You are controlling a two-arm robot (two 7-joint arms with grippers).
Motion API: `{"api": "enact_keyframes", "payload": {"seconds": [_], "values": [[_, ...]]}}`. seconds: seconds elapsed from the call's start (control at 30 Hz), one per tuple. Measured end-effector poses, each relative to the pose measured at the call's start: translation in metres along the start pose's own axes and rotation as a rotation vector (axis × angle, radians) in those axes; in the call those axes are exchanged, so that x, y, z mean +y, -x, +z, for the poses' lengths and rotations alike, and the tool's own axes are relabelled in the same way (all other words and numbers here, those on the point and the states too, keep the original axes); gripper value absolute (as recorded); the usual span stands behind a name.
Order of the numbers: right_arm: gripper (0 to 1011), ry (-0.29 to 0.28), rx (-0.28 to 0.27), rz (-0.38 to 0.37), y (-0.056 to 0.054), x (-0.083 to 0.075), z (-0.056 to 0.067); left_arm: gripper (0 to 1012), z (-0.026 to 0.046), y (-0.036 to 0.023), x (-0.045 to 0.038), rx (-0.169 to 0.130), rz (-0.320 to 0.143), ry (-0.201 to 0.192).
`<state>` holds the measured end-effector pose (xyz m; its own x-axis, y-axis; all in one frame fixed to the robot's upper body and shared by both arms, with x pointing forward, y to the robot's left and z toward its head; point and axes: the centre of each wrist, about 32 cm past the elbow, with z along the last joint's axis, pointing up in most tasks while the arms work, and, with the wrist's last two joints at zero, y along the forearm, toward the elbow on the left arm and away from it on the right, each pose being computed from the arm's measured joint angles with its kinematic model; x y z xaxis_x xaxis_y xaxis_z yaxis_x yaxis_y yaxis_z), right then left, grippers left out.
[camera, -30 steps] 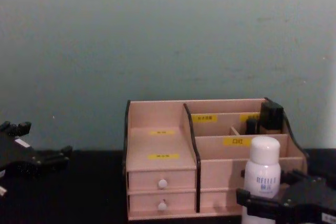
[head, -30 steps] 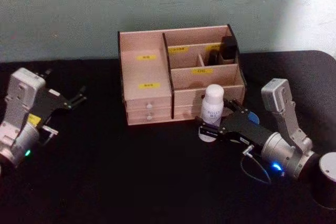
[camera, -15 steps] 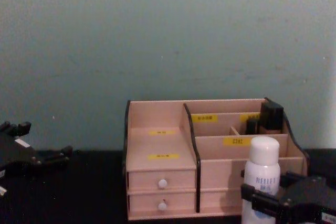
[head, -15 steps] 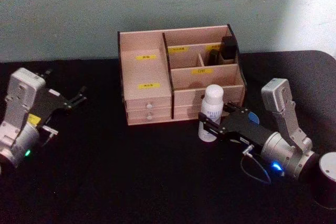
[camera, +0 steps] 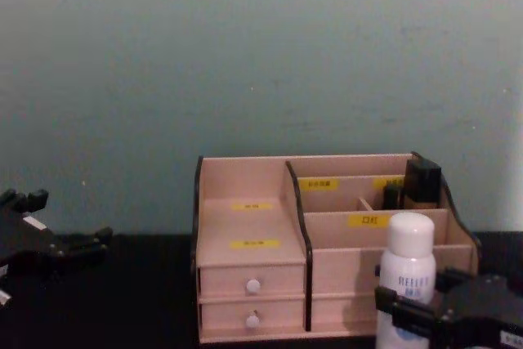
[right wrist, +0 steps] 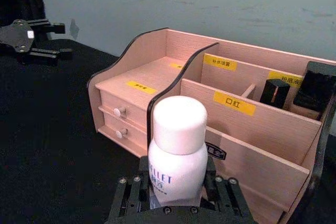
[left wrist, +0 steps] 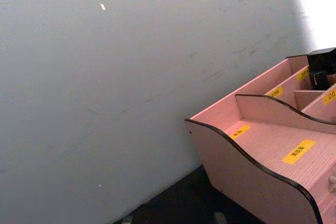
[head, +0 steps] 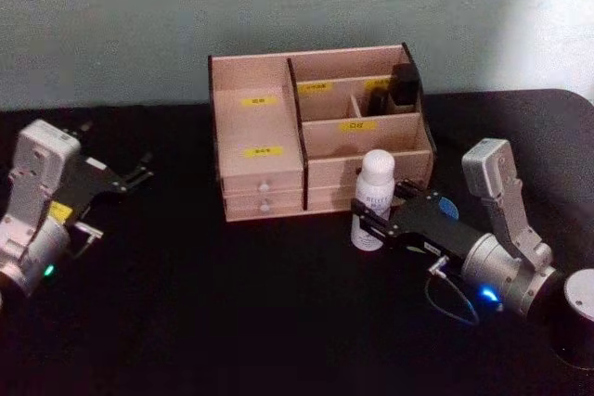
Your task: Pick up the facial cleanser and watermelon frost from the table and place them into the tiered storage box.
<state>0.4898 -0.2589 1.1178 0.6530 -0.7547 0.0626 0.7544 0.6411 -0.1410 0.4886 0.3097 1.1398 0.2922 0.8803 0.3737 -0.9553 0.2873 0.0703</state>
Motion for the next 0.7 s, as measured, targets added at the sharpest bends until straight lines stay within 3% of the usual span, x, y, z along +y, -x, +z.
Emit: {"api": "enact_keyframes", "payload": {"seconds": [0.4, 0.7], "values": [[589, -0.009, -0.006, 0.007, -0.001, -0.002, 0.003, 1001, 0.0000, 0.0000, 0.0000, 0.000, 0.000, 0.000], [590, -0.050, -0.001, 0.013, 0.000, -0.006, 0.018, 1001, 0.0000, 0.0000, 0.0000, 0.000, 0.000, 0.000]]}}
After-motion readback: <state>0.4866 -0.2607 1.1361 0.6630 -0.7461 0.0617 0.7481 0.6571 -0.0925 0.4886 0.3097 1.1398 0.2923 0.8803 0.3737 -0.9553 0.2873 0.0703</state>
